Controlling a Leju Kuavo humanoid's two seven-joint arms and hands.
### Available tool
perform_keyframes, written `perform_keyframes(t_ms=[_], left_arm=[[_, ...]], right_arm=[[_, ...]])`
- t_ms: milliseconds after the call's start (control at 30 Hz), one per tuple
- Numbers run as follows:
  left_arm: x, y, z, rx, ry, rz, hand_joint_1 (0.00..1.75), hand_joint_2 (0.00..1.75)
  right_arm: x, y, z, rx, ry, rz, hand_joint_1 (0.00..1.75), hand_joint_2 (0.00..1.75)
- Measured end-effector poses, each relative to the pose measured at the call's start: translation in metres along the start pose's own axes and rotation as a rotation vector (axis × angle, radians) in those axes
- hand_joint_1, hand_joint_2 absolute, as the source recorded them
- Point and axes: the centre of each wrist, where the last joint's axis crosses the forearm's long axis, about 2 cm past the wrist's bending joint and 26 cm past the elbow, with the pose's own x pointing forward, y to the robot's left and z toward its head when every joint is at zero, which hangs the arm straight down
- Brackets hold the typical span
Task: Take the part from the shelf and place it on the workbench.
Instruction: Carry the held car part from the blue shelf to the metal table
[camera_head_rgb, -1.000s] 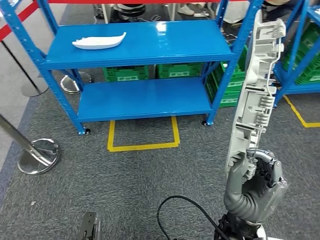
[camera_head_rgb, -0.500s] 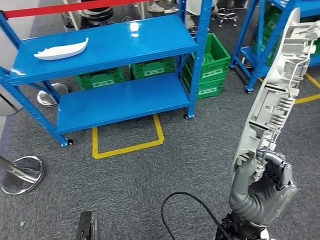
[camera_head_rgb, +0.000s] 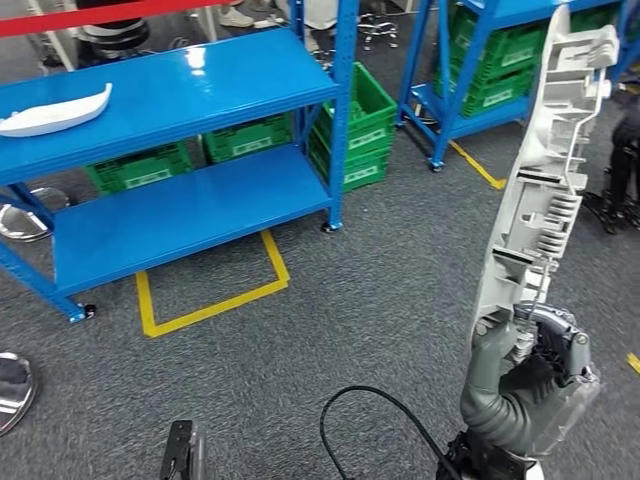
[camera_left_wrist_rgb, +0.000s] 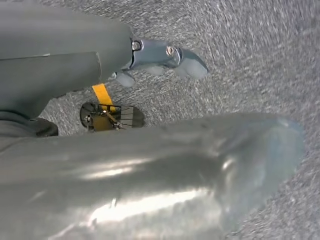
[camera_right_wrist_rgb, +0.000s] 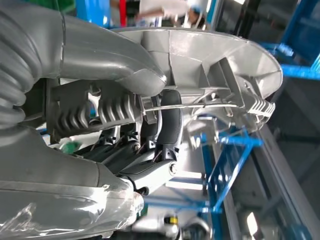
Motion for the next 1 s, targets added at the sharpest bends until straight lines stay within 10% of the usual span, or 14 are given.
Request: perform_keyframes(t_ms=[1000], left_arm=[[0.0001, 0.0046, -0.0009, 0.085, 0.102, -0.022, 0.0, 1.75]], right_arm=[[0.0021, -0.0003, 0.001, -0.028, 0.02, -0.027, 1.75, 1.75]])
